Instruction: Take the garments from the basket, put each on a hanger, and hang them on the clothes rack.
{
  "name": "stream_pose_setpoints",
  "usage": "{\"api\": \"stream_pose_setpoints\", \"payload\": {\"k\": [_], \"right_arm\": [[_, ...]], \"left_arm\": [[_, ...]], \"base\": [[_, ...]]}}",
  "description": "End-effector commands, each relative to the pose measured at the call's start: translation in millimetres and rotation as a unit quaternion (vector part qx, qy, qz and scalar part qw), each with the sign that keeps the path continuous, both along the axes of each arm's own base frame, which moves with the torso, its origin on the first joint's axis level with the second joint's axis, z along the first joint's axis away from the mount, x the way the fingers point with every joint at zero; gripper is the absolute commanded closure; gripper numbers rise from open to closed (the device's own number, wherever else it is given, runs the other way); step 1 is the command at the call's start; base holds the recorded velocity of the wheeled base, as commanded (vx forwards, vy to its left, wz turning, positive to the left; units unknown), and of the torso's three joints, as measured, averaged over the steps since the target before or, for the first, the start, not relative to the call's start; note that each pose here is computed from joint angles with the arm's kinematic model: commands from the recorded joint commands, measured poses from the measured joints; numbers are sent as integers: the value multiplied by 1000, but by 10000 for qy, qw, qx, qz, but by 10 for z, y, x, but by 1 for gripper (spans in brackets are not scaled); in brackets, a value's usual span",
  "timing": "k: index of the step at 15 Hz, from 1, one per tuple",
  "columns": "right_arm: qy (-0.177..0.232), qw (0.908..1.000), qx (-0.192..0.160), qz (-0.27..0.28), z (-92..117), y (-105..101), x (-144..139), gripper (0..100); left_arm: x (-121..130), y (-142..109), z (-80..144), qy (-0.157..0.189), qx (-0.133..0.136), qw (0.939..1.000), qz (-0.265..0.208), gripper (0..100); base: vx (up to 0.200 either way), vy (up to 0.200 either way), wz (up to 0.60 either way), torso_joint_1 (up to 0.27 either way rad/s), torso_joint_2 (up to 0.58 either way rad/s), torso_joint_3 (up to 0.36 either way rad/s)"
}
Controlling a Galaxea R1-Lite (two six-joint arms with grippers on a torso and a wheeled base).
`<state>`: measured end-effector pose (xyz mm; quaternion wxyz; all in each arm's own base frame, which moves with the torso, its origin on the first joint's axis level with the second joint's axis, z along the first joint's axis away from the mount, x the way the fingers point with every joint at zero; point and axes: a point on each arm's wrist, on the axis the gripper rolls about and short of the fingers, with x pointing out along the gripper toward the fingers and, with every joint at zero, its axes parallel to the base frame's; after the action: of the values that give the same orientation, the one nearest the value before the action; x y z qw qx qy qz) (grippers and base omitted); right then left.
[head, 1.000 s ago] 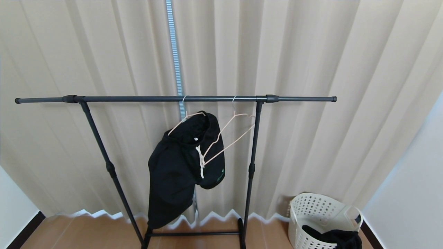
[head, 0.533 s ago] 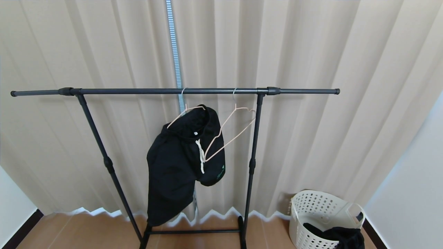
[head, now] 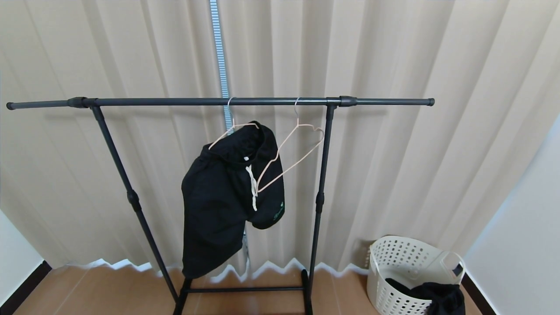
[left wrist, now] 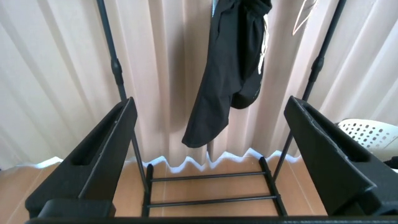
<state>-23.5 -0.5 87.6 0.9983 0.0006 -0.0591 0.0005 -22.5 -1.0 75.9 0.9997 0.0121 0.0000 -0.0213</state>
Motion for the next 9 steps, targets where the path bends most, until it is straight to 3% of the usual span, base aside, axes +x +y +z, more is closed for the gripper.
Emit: {"api": "stream_pose_setpoints", "payload": {"k": [1,9], "right_arm": [[9,10000,0,2,0,0,1,0],[9,10000,0,2,0,0,1,0]], "left_arm": [[1,0,-1,13,1,10000,6,0],[2,0,0,13,1,10000,-2,0]], "base": [[0,0,0,-159,383,212],[0,0,0,-191,462,269]]}}
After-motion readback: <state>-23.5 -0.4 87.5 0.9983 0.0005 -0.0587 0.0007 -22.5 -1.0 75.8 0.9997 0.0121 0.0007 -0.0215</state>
